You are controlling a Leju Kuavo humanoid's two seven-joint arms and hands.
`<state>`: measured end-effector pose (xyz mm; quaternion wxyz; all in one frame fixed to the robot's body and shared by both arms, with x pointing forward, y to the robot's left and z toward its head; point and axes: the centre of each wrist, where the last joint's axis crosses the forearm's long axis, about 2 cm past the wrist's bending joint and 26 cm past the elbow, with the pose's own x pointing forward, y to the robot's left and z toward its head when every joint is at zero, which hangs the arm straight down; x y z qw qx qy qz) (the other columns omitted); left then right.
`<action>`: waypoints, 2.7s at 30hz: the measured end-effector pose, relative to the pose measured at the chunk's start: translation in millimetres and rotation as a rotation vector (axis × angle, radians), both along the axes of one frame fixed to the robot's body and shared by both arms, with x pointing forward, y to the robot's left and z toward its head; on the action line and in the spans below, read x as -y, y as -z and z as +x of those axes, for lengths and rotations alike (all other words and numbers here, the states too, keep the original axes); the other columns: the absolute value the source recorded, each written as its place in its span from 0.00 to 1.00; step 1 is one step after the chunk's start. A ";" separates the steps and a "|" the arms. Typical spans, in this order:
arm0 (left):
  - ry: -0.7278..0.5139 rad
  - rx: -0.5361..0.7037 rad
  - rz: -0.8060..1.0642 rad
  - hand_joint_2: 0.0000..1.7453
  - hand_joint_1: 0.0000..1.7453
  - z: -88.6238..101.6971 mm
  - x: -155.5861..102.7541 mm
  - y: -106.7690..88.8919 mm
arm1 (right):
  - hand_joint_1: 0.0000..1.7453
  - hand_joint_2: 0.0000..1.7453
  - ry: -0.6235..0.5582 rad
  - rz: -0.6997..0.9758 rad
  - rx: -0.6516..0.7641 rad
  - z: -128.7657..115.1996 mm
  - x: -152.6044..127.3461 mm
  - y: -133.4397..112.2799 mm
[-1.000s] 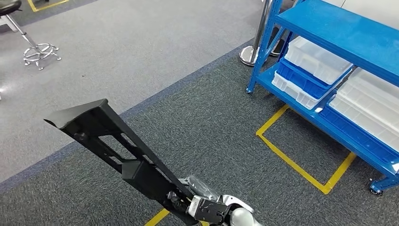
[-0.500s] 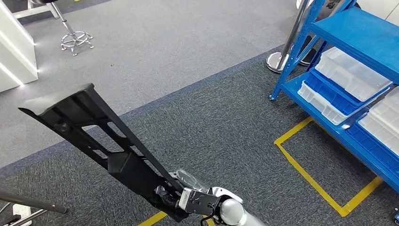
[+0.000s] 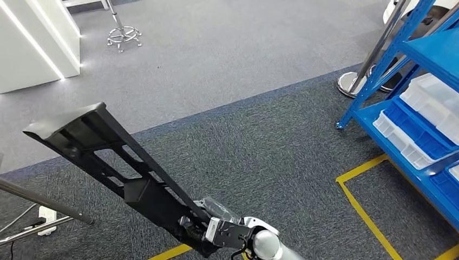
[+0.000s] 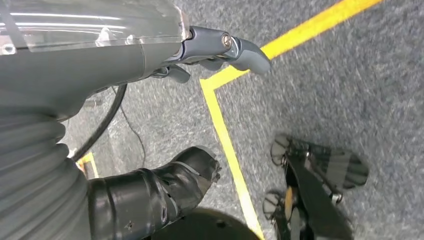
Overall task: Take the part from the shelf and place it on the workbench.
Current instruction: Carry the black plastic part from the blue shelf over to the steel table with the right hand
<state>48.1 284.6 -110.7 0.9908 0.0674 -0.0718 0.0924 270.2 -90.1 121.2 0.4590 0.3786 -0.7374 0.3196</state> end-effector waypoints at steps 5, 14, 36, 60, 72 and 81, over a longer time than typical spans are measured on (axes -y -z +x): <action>0.007 0.000 0.003 1.00 0.00 0.5 -1.2 0.0 | 0.97 1.00 0.000 0.010 -0.001 -0.4 -0.4 -1.2; 0.018 -0.010 0.006 1.00 0.00 3.4 -2.0 -0.4 | 0.97 1.00 0.006 0.017 0.000 -2.0 2.0 -2.3; 0.078 -0.008 -0.006 1.00 0.00 5.9 0.4 -0.7 | 0.97 1.00 0.053 0.011 -0.011 -10.3 19.1 3.0; 0.073 -0.023 -0.001 1.00 0.00 5.9 5.0 -0.9 | 0.97 1.00 0.059 0.006 -0.040 -19.7 20.9 10.5; 0.076 -0.020 -0.002 1.00 0.00 4.9 5.6 -0.7 | 0.97 1.00 0.061 0.010 -0.040 -19.6 19.5 9.5; 0.078 -0.021 -0.003 1.00 0.00 4.9 6.4 -0.8 | 0.97 1.00 0.067 0.015 -0.036 -18.4 19.9 8.3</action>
